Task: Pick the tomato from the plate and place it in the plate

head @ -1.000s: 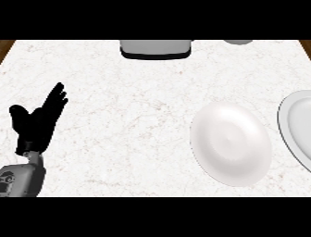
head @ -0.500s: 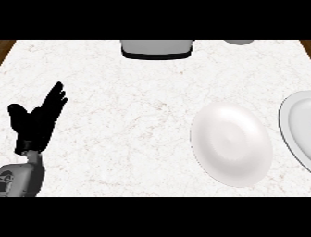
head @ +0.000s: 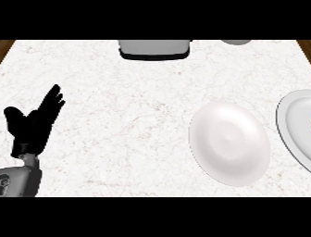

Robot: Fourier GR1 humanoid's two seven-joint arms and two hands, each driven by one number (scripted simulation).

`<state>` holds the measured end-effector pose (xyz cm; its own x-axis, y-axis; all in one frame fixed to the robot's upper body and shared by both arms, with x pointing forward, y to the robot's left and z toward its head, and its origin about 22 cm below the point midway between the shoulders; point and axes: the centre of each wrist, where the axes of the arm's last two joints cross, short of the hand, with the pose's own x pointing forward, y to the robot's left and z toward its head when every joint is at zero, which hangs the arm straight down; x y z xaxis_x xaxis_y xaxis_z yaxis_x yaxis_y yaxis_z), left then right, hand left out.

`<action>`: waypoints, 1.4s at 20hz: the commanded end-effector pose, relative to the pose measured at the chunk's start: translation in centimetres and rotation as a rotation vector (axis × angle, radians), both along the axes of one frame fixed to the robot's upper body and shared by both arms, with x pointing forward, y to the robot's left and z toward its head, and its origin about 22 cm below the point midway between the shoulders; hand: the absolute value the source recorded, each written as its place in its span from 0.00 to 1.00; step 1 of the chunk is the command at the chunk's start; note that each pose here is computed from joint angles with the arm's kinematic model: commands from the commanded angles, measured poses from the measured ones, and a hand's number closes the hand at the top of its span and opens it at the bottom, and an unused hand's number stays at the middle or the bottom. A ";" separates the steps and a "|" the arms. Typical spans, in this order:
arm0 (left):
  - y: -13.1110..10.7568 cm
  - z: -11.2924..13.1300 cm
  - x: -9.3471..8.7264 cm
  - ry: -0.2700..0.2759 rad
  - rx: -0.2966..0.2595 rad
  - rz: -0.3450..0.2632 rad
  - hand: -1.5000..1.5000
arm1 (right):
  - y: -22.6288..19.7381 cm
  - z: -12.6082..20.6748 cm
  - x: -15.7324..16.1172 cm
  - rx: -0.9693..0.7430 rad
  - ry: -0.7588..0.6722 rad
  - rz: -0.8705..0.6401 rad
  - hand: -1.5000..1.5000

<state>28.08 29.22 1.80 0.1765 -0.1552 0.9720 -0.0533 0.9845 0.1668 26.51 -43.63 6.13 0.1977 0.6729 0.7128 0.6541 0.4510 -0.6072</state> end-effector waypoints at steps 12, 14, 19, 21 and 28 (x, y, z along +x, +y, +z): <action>-0.4 -0.7 0.1 -0.013 -0.006 -0.009 0.50 | -3.1 1.5 -7.9 0.442 -0.169 0.133 0.00; 1.1 -0.8 0.2 0.000 0.003 0.003 0.50 | -3.0 1.4 -8.7 0.425 -0.181 0.142 0.00; -0.5 0.0 -0.6 -0.011 0.000 -0.005 0.50 | -6.8 1.7 -10.1 0.418 -0.220 0.121 0.00; 0.8 -0.2 0.4 -0.018 0.004 -0.011 0.50 | -2.9 -0.1 -10.0 0.410 -0.174 0.111 0.00; -0.9 0.9 -0.4 -0.015 0.019 0.008 0.50 | -7.1 -0.7 -12.4 0.387 -0.173 0.065 0.00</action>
<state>27.97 28.67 1.94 0.1621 -0.1629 0.9732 -0.0523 0.9835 0.1733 15.25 -50.53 5.70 0.0060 0.3530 0.9356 0.6853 0.6799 -0.2609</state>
